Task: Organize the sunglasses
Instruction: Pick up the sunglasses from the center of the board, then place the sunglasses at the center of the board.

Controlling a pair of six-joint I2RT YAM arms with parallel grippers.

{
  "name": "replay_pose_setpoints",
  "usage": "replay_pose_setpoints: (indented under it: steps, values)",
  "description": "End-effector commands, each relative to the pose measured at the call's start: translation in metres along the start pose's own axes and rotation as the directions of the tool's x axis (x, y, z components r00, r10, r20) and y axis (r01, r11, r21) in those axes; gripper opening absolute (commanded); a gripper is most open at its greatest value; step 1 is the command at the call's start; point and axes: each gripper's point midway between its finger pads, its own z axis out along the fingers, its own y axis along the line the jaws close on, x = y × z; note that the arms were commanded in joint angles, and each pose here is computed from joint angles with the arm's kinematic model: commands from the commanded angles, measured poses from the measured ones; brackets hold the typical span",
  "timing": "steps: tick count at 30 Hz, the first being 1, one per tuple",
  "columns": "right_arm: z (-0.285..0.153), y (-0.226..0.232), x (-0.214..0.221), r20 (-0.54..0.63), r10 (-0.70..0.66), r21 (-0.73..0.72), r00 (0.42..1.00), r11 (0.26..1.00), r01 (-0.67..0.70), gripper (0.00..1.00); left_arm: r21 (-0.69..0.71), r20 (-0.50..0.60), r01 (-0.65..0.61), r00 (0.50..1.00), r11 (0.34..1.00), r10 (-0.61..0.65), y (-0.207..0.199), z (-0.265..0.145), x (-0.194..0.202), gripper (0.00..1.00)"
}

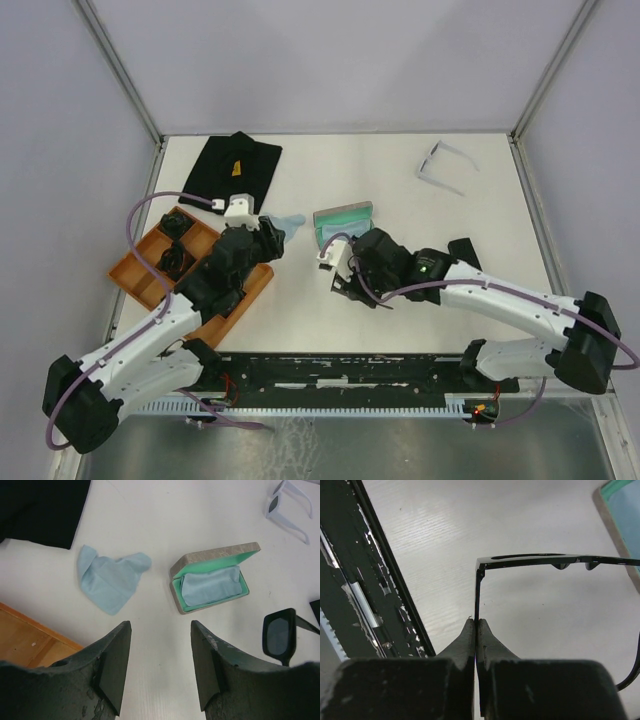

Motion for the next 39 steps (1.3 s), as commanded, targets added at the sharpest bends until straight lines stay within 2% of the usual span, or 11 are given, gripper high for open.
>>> replay_pose_setpoints:
  steps: [1,13,16,21,25,28,33,36,39]
  values:
    - [0.028,0.009,0.000,-0.018,-0.148,-0.054,0.989,0.988,0.147,0.00,-0.047,0.040,0.056,0.998,0.997,-0.054,0.010,-0.008,-0.008,0.58]
    - [0.078,0.032,0.021,-0.104,-0.284,-0.170,0.953,0.949,0.264,0.00,-0.056,0.035,0.058,0.998,0.997,-0.056,0.015,-0.013,-0.003,0.59]
    - [0.085,0.033,0.029,-0.129,-0.286,-0.175,0.949,0.949,0.262,0.00,-0.062,0.026,0.056,0.998,0.997,-0.054,0.017,-0.012,0.000,0.59]
    - [0.090,0.031,0.040,-0.164,-0.278,-0.168,0.946,0.953,0.251,0.06,-0.063,0.025,0.061,0.998,0.996,-0.060,0.017,-0.011,0.003,0.59]
    - [0.096,0.026,0.041,-0.184,-0.233,-0.124,0.955,0.969,0.213,0.04,-0.064,0.021,0.058,0.998,0.996,-0.056,0.017,-0.011,0.003,0.59]
    - [0.097,0.020,0.032,-0.169,-0.152,-0.057,0.974,0.988,0.145,0.00,-0.064,0.027,0.061,0.998,0.996,-0.059,0.018,-0.011,0.002,0.59]
    - [0.089,0.004,0.012,-0.111,0.062,0.175,0.992,0.984,-0.042,0.00,-0.061,0.042,0.068,0.997,0.996,-0.065,0.017,-0.013,-0.003,0.59]
    - [0.080,-0.013,0.008,-0.054,0.276,0.363,0.959,0.901,-0.239,0.00,-0.060,0.050,0.071,0.996,0.996,-0.068,0.016,-0.014,-0.006,0.59]
    - [0.073,-0.021,0.009,0.021,0.447,0.471,0.894,0.784,-0.403,0.00,-0.056,0.049,0.073,0.996,0.996,-0.070,0.015,-0.014,-0.007,0.59]
